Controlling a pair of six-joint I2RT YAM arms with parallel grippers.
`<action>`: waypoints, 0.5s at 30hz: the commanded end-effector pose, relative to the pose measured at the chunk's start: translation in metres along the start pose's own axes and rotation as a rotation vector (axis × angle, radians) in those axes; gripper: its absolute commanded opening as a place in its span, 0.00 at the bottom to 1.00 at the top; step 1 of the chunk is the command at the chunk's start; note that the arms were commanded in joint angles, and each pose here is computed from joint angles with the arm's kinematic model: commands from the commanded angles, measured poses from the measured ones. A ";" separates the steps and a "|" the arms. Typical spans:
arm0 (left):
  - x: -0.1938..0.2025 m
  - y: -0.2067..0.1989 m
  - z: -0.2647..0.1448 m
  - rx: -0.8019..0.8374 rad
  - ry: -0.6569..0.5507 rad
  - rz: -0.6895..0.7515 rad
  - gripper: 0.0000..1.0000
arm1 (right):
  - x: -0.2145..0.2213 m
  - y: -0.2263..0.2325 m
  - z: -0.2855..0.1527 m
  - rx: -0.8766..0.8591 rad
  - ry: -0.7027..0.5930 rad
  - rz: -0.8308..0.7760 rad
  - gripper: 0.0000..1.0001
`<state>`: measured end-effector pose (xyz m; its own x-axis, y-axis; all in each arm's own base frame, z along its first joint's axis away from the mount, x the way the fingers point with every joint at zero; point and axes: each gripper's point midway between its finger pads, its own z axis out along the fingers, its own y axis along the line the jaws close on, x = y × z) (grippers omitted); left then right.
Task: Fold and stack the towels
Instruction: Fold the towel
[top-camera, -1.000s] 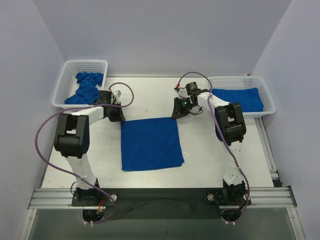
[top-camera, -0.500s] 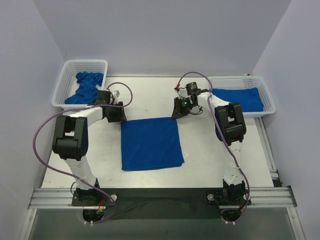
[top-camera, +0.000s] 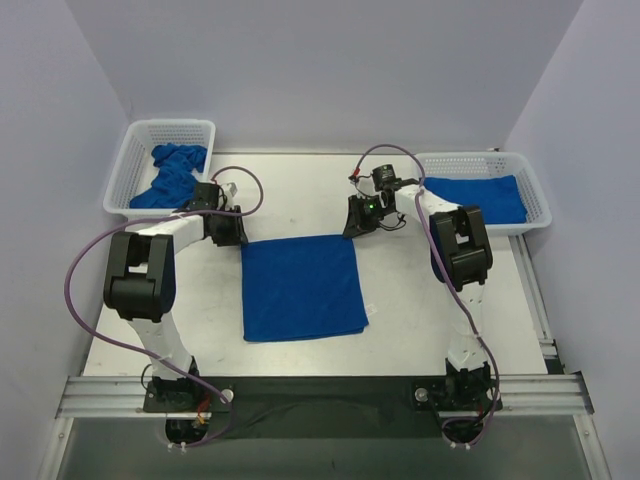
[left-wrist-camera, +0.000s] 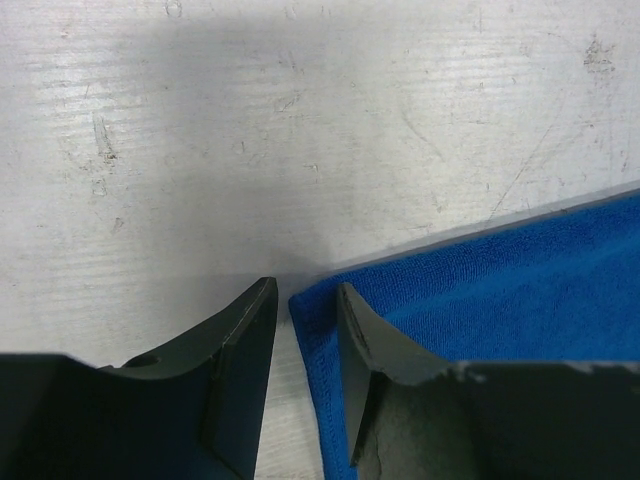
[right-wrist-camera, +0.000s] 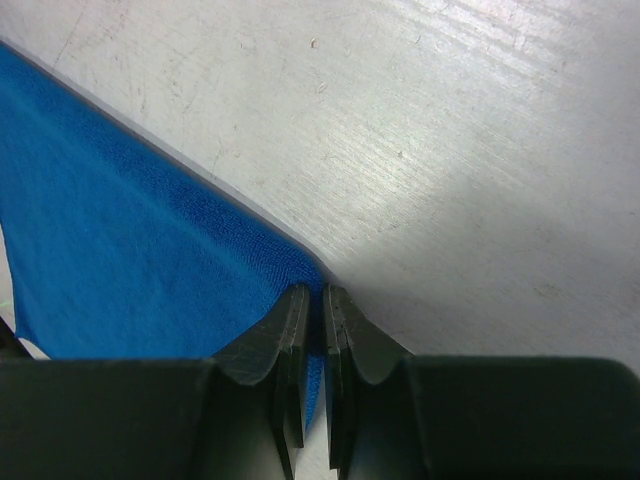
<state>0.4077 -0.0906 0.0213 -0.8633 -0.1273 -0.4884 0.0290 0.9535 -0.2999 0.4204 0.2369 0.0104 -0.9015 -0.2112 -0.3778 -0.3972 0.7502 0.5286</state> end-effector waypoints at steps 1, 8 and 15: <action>0.062 0.012 -0.001 -0.037 0.211 -0.040 0.41 | 0.042 -0.019 0.010 0.061 0.125 0.065 0.08; 0.069 0.010 -0.004 -0.026 0.230 -0.043 0.42 | 0.042 -0.020 0.010 0.065 0.123 0.064 0.08; 0.068 0.012 0.001 -0.033 0.237 -0.044 0.38 | 0.041 -0.020 0.011 0.064 0.123 0.067 0.08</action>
<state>0.4013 -0.0938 0.0211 -0.8740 -0.1250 -0.4695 0.0350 0.9477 -0.3174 0.4199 0.2376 0.0102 -0.9025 -0.2088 -0.3767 -0.3956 0.7476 0.5334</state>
